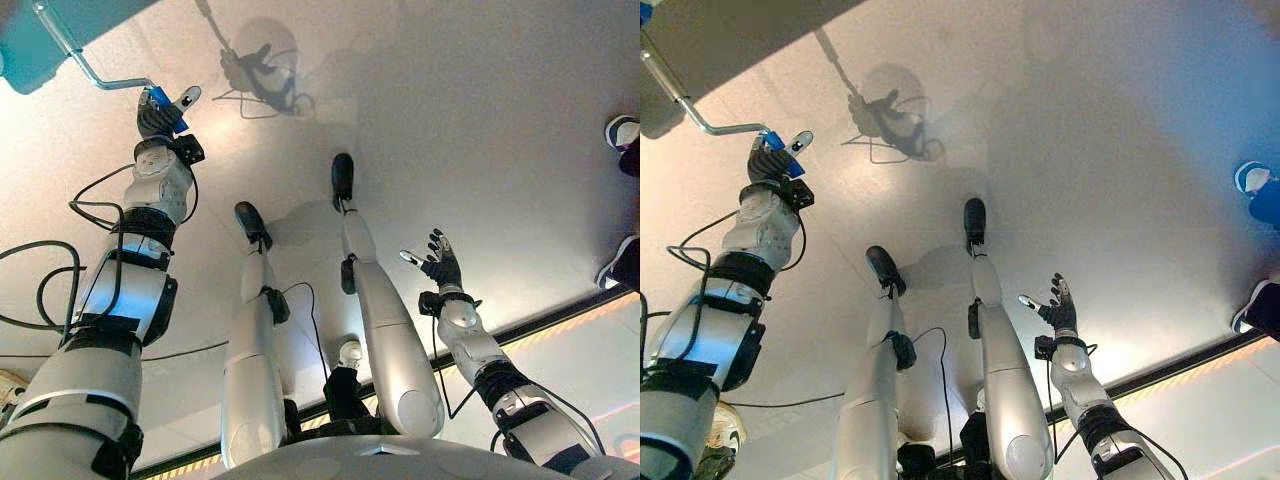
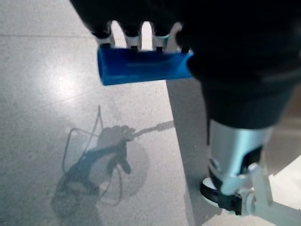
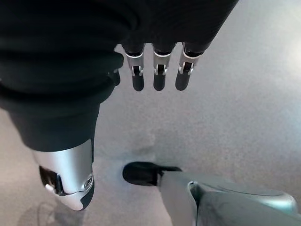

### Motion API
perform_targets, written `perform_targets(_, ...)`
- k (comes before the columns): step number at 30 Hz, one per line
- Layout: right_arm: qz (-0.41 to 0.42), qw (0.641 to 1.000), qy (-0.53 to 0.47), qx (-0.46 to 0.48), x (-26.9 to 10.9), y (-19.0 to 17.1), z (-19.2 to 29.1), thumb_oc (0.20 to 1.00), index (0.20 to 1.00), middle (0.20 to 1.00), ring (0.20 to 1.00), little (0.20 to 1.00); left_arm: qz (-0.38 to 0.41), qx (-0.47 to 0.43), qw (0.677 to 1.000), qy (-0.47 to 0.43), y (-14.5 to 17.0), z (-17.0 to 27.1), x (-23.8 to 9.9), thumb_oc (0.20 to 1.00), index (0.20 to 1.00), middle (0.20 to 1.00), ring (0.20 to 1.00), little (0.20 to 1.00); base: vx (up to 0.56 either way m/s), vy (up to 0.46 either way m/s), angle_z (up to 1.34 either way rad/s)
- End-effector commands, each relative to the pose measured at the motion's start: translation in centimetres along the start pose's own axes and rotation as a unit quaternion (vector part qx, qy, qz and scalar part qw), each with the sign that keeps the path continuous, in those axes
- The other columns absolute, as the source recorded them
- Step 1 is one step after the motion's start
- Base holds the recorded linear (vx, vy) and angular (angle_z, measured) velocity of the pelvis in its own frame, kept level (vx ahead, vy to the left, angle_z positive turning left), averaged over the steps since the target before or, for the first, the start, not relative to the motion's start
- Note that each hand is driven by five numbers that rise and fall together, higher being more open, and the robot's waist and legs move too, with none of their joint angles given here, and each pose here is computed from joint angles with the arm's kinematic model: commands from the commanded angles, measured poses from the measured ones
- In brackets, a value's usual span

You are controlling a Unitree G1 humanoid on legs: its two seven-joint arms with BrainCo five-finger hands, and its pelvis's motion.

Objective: Raise the hospital bed

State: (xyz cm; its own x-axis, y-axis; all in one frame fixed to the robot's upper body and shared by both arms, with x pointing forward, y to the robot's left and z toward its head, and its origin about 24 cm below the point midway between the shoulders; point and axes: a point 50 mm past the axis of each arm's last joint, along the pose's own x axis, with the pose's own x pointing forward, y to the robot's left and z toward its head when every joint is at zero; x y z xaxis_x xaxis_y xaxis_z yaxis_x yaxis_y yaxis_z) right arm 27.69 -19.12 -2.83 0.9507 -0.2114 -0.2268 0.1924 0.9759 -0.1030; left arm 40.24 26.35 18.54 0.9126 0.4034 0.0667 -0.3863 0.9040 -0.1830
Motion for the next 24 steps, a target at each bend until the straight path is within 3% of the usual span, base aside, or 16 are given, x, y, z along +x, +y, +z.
perform_targets(1, -0.019, 1.000, 0.014, 0.012, -1.7, -1.3, -1.8, 1.000, 1.000, 1.000, 1.000, 1.000, 0.019, -0.011, 0.999, -0.032, 0.9, 2.3, 0.6, 1.000, 1.000, 1.000, 1.000, 1.000, 0.00, 0.000, 0.00)
perform_targets(12, -0.016, 1.000, -0.002, 0.022, -1.9, -1.4, -1.3, 1.000, 1.000, 1.000, 1.000, 1.000, 0.007, 0.000, 0.998, -0.055, -0.4, 3.7, 0.6, 1.000, 1.000, 1.000, 1.000, 1.000, 0.00, 0.000, 0.00)
perform_targets(14, -0.015, 1.000, -0.004, 0.022, -2.0, -1.3, -1.3, 1.000, 1.000, 1.000, 1.000, 1.000, 0.009, -0.002, 0.998, -0.058, -0.4, 3.7, 0.6, 0.200, 0.200, 0.200, 0.200, 0.200, 0.00, -0.004, 0.02)
perform_targets(24, -0.013, 1.000, -0.004, 0.018, -1.9, -1.2, -1.3, 1.000, 1.000, 1.000, 1.000, 1.000, 0.010, -0.001, 0.998, -0.062, -0.7, 4.2, 0.7, 0.200, 0.200, 0.200, 0.200, 0.200, 0.00, -0.001, 0.00)
